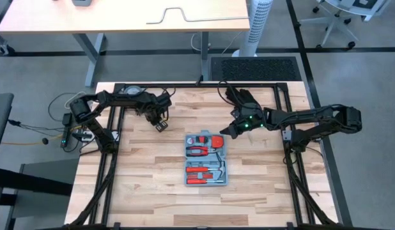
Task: Prefit tool cases
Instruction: Put the black electrical tape into the gray toolbox
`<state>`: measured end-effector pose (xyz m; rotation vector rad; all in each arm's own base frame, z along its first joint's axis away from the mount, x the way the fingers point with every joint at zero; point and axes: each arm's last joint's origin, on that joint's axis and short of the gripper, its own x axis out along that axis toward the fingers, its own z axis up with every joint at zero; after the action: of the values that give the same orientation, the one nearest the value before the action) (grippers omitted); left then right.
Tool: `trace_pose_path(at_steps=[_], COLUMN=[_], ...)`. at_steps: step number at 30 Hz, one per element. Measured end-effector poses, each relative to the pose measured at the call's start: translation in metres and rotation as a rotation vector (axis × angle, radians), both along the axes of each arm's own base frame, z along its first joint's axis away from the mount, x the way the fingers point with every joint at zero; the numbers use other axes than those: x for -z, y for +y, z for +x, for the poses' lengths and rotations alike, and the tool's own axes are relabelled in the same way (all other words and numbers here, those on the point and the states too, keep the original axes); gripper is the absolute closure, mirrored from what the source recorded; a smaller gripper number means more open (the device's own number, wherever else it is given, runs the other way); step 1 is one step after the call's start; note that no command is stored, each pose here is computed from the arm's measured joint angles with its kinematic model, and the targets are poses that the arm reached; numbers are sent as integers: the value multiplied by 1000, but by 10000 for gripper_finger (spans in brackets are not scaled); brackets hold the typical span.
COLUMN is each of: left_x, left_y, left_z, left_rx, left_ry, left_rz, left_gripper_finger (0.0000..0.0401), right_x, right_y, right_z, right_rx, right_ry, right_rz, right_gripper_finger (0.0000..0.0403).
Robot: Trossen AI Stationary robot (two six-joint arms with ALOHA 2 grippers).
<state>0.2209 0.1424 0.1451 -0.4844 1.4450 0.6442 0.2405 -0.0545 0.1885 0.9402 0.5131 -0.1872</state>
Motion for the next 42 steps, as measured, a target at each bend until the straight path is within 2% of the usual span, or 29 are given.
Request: trace_pose_path(at_steps=[4, 7, 17, 20, 23, 26, 30, 38, 42], left_x=[-3, -13, -52, -68, -76, -72, -52, -40, -27], left_y=[-9, -26, -104, -114, -115, -114, -119, -119, -119], left_z=[3, 8, 62, 77, 84, 90, 105, 129, 134], left_rx=[22, 55, 151, 158, 130, 107, 134, 215, 216], left_ry=[-5, -67, -536, -665, -738, -757, -718, -568, -513], left_rz=[2, -46, -124, -90, -78, -84, -150, -114, -124], left_gripper_finger=[394, 396, 397, 397, 397, 397, 397, 398, 398], right_x=[-1, -5, -22, -22, -21, -21, -19, -19, -19], right_y=[0, 1, -3, -6, -6, -6, -6, -6, -6], right_z=[0, -1, -10, -11, -10, -10, -10, -10, -10], right_rx=[2, -2, 12, 21, 22, 21, 20, 20, 19], right_ry=[-5, -27, -102, -101, -99, -93, -89, -88, -88], right_rz=[-1, -9, -64, -67, -69, -70, -70, -70, -74], right_gripper_finger=[352, 355, 380, 387, 390, 390, 391, 391, 391])
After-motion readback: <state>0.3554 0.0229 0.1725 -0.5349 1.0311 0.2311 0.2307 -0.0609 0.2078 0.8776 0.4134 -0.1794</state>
